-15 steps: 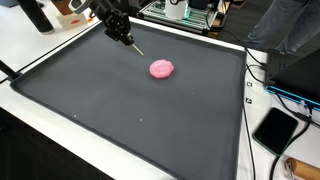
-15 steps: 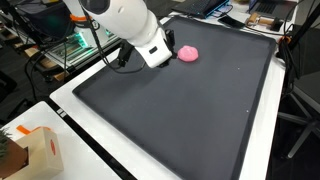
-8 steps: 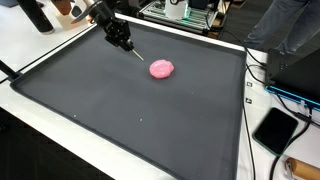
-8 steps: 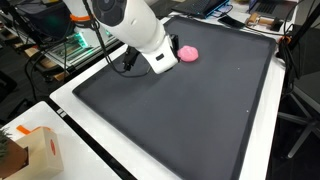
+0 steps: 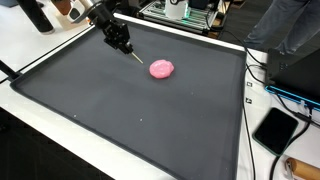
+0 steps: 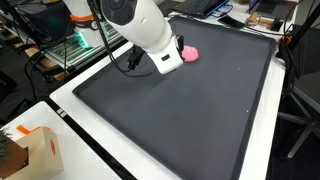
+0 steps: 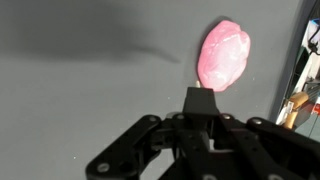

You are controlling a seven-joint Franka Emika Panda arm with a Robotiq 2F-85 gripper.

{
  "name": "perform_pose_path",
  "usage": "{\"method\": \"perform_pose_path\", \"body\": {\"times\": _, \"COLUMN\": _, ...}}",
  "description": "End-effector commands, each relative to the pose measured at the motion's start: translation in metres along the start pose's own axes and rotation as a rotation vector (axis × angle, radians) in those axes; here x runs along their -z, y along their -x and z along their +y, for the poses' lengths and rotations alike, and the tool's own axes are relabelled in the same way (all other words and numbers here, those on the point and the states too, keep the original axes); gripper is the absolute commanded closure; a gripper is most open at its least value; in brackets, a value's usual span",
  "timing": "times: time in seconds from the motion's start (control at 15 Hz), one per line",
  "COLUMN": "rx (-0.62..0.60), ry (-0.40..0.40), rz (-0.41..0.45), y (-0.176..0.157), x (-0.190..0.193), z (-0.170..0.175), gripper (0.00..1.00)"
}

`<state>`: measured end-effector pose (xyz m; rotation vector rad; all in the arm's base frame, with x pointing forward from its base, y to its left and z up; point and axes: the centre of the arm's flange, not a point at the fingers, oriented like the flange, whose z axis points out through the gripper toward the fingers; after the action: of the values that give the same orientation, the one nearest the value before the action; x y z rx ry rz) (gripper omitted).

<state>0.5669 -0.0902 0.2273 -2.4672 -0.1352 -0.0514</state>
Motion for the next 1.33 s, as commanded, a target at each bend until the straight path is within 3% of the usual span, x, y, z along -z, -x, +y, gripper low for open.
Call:
{"method": "perform_pose_path", "body": {"times": 0.0, "rx": -0.019, "ry": 0.033, "rz": 0.0, "y": -0.006, "x": 0.003, "z": -0.008, "gripper": 0.96}}
{"method": "perform_pose_path", "body": {"times": 0.47, "rx": 0.026, "ry": 0.109, "rz": -0.023, "y": -0.018, "x": 0.008, "z": -0.061, "gripper": 0.96}}
{"method": "perform_pose_path", "body": {"times": 1.27, "rx": 0.206, "ry": 0.352, "rz": -0.116, "y": -0.032, "x": -0.007, "z": -0.202, "gripper": 0.96}}
